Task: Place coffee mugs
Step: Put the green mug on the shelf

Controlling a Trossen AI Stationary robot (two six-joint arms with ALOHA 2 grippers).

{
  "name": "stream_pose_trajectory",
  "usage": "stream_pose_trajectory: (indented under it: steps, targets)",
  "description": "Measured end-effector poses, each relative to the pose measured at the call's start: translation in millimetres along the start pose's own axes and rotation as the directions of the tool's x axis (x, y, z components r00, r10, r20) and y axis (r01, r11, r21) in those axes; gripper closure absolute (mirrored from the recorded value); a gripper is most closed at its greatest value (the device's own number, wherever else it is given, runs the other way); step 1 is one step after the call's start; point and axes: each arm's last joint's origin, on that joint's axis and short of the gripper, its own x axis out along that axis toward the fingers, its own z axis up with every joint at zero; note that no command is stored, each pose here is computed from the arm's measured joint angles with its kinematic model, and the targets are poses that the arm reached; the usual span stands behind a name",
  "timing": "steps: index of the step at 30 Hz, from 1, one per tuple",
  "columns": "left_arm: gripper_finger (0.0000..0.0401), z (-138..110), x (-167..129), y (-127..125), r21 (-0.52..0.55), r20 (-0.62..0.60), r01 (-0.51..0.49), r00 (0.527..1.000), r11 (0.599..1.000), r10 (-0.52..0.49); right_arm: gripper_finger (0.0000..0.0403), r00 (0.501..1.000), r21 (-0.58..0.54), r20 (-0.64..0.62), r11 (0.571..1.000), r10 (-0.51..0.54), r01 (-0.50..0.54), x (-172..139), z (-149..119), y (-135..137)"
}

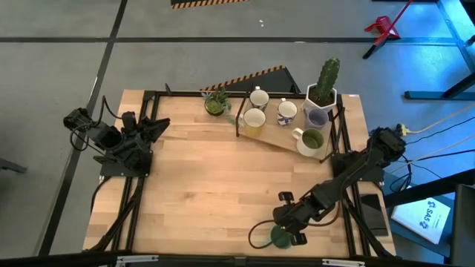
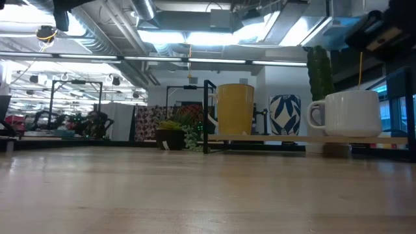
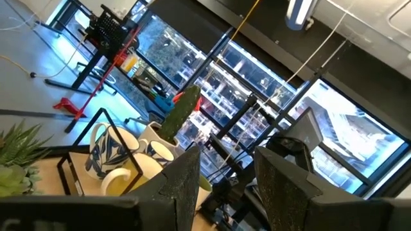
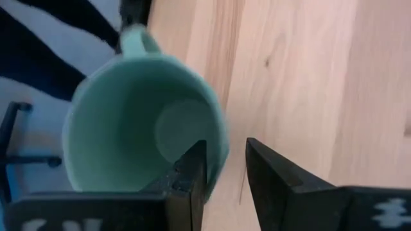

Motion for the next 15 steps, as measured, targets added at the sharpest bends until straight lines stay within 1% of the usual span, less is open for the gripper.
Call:
stream_pose_trajectory:
  steps: [4, 6, 8, 10, 11, 13, 15]
  targets:
    - [0.0259, 0.0, 0.0, 0.0, -0.002, 0.0, 0.0, 1.0, 1.0, 0.0, 0.0309, 0.999, -0.003, -0.032, 1.0, 0.011, -0.011, 4.7, -1.7, -0.4]
    - [0.0259, 0.4, 0.0, -0.1, -0.005, 0.002, 0.001, 1.0, 1.0, -0.001, 0.0316, 0.999, 0.0, -0.038, 1.0, 0.009, -0.009, 4.6, -2.3, -0.6]
    - [0.0259, 0.2, 0.0, -0.1, -0.004, 0.001, 0.0, 1.0, 1.0, 0.0, 0.0338, 0.999, 0.005, -0.044, 1.0, 0.006, -0.005, 4.5, -2.8, -1.0]
    - [0.0259, 0.4, 0.0, -0.1, -0.005, 0.002, 0.001, 1.0, 1.0, -0.001, 0.0375, 0.999, 0.01, -0.053, 1.0, -0.001, 0.002, 4.4, -3.7, -1.8]
    - [0.0259, 0.3, 0.0, -0.1, -0.004, 0.001, 0.0, 1.0, 1.0, 0.0, 0.0387, 0.998, 0.007, -0.055, 1.0, 0.004, -0.004, 4.4, -3.6, -1.6]
    - [0.0259, 0.4, 0.0, -0.1, -0.005, 0.002, 0.0, 1.0, 1.0, 0.0, 0.0391, 0.998, 0.029, -0.057, 1.0, -0.002, 0.004, 4.3, -3.9, -2.0]
    - [0.0259, 0.3, 0.0, -0.1, -0.005, 0.002, 0.0, 1.0, 1.0, 0.0, 0.0392, 0.998, 0.082, -0.058, 0.996, -0.018, 0.023, 4.2, -2.6, -5.9]
